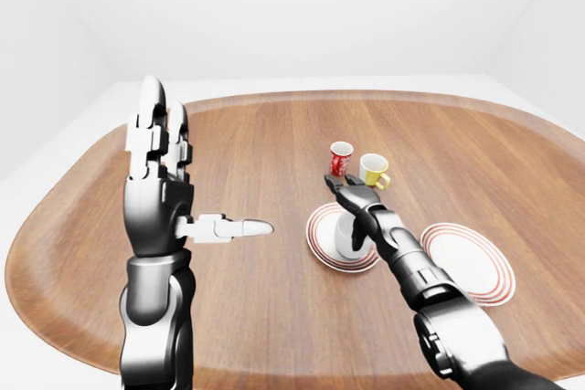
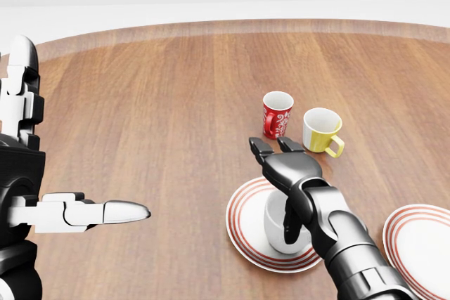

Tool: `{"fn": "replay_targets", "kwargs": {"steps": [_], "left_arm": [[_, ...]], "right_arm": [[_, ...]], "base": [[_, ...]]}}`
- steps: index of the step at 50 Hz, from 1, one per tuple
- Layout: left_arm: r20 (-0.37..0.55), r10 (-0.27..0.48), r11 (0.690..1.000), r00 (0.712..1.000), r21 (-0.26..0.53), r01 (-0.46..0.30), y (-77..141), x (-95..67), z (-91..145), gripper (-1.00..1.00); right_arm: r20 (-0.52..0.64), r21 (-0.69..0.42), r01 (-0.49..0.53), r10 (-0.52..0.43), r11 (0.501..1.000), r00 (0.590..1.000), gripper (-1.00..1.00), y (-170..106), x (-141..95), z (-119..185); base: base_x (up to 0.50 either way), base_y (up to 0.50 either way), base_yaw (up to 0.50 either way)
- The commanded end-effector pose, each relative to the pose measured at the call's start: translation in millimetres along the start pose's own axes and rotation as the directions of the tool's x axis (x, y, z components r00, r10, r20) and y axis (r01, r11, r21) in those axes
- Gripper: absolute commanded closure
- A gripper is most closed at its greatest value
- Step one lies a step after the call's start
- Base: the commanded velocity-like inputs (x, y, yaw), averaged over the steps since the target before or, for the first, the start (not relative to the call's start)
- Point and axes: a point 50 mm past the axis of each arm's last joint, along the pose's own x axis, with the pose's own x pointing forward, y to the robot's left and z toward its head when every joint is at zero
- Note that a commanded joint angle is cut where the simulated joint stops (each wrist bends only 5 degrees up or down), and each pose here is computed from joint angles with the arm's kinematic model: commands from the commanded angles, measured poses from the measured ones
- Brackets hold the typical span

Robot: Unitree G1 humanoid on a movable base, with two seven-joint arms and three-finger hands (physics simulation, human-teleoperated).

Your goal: Put the white mug on the left plate.

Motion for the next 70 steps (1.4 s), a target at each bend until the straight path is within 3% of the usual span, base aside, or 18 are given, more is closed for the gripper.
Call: {"fn": "replay_targets", "kwargs": {"steps": [1,26,32,38,46,49,56,63,70], "left_arm": [[-0.002,-0.002,1.0,1.0,-0.002,0.002,0,0.0,-1,-1.0],[0.002,-0.003,1.0,1.0,-0.001,0.003,0,-0.6,1,-1.0],[0.003,-0.003,1.0,1.0,-0.001,0.003,-1,-0.8,1,-1.0],[0.002,-0.003,1.0,1.0,-0.001,0.003,-1,-0.8,1,-1.0],[0.006,-0.002,1.0,1.0,-0.001,0.002,0,-0.1,1,-1.0],[0.008,-0.001,1.0,1.0,-0.001,0.001,0,0.1,2,-1.0],[0.012,0.0,1.0,1.0,-0.002,0.0,0,0.7,2,-1.0],[0.02,0.001,1.0,1.0,-0.001,-0.001,1,1.7,4,-1.0],[0.021,0.001,1.0,1.0,-0.001,-0.001,1,1.7,4,-1.0]], "right_arm": [[0.02,-0.002,0.006,-0.006,1.0,1.0,-1.0,-8,-3,4],[0.069,0.014,0.031,-0.032,0.999,0.997,-1.0,-24,-12,13],[0.103,0.183,0.021,-0.04,0.983,0.994,-1.0,-37,-17,21],[0.149,0.408,0.009,-0.076,0.913,0.986,-1.0,-62,-23,30],[0.318,0.575,-0.026,-0.193,0.818,0.928,-1.0,-94,-35,49],[0.362,0.598,-0.04,-0.225,0.801,0.905,-1.0,-102,-39,53],[0.444,0.724,-0.08,-0.373,0.685,0.815,-1.0,-131,-53,55],[0.43,0.769,-0.086,-0.414,0.633,0.802,-1.0,-134,-54,48],[0.436,0.815,-0.105,-0.484,0.569,0.759,-1.0,-143,-62,45]], "base": [[0.0,0.0,0.0],[0.0,0.0,0.0],[0.0,0.0,0.0],[0.0,0.0,0.0],[0.0,0.0,0.0],[0.0,0.0,0.0],[0.0,0.0,0.0],[0.0,0.0,0.0],[0.0,0.0,0.0]]}}
